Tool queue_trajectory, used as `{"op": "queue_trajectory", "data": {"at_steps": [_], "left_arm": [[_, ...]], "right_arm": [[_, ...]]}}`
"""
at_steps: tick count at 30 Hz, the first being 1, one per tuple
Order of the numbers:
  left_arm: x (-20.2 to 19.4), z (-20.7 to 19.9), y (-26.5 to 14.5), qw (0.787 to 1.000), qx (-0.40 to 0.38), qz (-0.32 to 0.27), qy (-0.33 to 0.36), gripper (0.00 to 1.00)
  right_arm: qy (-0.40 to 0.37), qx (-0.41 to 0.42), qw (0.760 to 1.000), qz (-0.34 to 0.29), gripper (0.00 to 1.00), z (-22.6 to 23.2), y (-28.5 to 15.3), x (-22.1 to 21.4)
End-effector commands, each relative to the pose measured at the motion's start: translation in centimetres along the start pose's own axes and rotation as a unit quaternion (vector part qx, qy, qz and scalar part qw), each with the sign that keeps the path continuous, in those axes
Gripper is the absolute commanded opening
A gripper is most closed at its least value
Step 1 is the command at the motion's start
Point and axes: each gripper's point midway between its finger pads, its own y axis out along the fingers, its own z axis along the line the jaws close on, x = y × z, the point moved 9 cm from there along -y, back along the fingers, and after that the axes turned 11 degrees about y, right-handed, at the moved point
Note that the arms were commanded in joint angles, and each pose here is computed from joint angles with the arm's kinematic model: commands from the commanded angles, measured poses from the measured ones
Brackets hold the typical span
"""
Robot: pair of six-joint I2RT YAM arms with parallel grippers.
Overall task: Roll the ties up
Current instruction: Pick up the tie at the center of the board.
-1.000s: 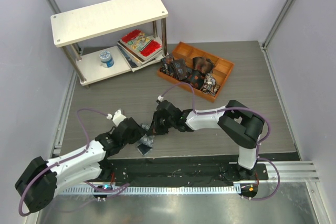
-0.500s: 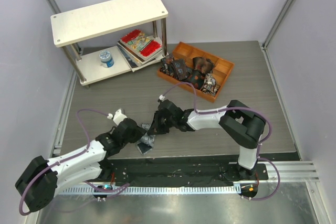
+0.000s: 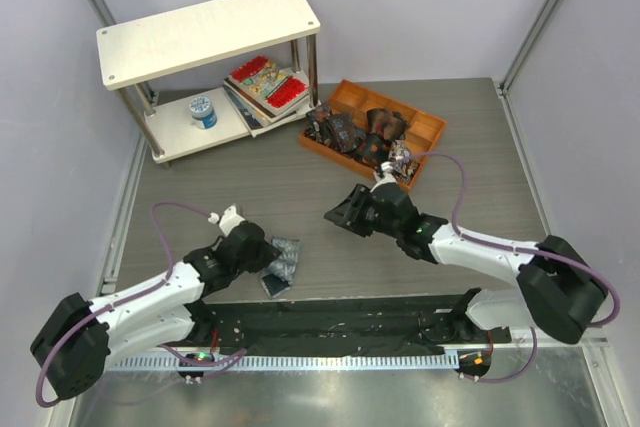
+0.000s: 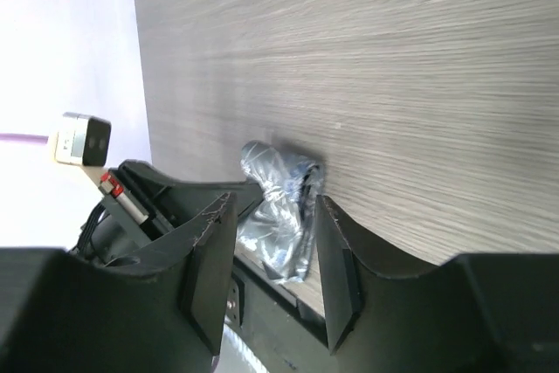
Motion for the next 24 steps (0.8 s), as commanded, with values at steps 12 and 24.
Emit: {"op": "queue_trajectory", "data": {"at_steps": [12,24], "left_arm": [[2.9,-3.9,-2.7,0.999,-0.011,0.005,0.051,0.0],[6.6,-9.6,-3.8,0.996,-0.047,-0.021,0.075,0.0]], "right_arm": [[0.052,0.02,0.988,-0.147,0.47,-1.4,-4.6,3.6],[0.083,0.018,0.954,-0.287,0.48,-3.0,-10.0,5.2]]}}
